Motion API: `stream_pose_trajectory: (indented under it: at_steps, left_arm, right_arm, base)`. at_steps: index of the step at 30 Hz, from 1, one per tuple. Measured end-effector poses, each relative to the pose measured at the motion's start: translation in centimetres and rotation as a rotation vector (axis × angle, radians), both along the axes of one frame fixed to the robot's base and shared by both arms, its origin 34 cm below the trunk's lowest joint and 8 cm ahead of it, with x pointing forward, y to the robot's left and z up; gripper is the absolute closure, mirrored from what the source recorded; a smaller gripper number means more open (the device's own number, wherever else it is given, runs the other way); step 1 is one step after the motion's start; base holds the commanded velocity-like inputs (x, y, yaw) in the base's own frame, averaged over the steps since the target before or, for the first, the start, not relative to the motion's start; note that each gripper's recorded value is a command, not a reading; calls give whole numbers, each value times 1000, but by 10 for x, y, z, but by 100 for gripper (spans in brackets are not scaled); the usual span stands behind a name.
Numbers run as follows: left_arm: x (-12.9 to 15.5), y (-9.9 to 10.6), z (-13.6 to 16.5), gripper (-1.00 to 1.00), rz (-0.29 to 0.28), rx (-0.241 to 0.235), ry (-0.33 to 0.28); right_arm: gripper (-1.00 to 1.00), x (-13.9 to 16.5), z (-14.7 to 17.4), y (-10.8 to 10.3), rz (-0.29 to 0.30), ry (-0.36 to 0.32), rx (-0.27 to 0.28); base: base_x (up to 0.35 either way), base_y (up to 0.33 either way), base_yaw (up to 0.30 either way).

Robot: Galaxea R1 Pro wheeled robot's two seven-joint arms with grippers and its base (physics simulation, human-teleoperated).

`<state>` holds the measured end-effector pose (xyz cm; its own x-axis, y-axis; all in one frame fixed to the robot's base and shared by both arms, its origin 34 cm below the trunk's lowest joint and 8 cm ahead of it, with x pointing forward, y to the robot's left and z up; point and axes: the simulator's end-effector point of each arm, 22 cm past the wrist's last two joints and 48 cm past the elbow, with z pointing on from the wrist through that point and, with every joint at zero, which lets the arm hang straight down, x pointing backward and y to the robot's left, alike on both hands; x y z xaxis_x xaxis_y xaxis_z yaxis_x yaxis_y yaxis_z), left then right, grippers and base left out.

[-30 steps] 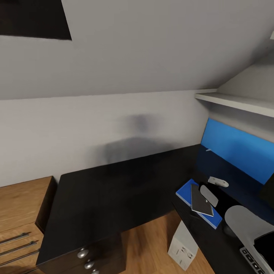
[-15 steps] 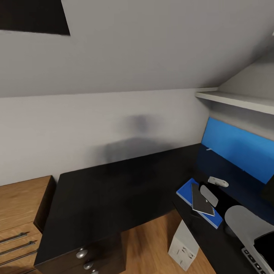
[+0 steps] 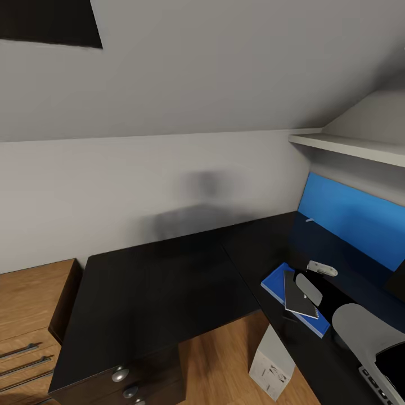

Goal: In the bedroom, organize the workspace by keeping the computer under the desk, ensuring the monitor is on the desk, placing the keyboard on the desk next to the monitor, placing the mouse on the desk next to the keyboard, moving the folder from the swivel chair onto the desk next to the mouse, stacking the notebook on top of the folder with the pen on top of the notebook, and positioning the swivel chair next to the desk.

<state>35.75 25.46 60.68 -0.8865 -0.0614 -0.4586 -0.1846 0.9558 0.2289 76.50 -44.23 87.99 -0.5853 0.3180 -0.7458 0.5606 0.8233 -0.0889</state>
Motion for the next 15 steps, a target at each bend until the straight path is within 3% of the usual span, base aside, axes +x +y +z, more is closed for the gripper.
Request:
stream_pose_trajectory:
  at_steps: [15]
  left_arm:
    - [4, 0, -17, -100, 0, 0, -1]
  right_arm:
    - [100, 4, -16, 0, 1, -2, 1]
  base:
    - [0, 0, 0]
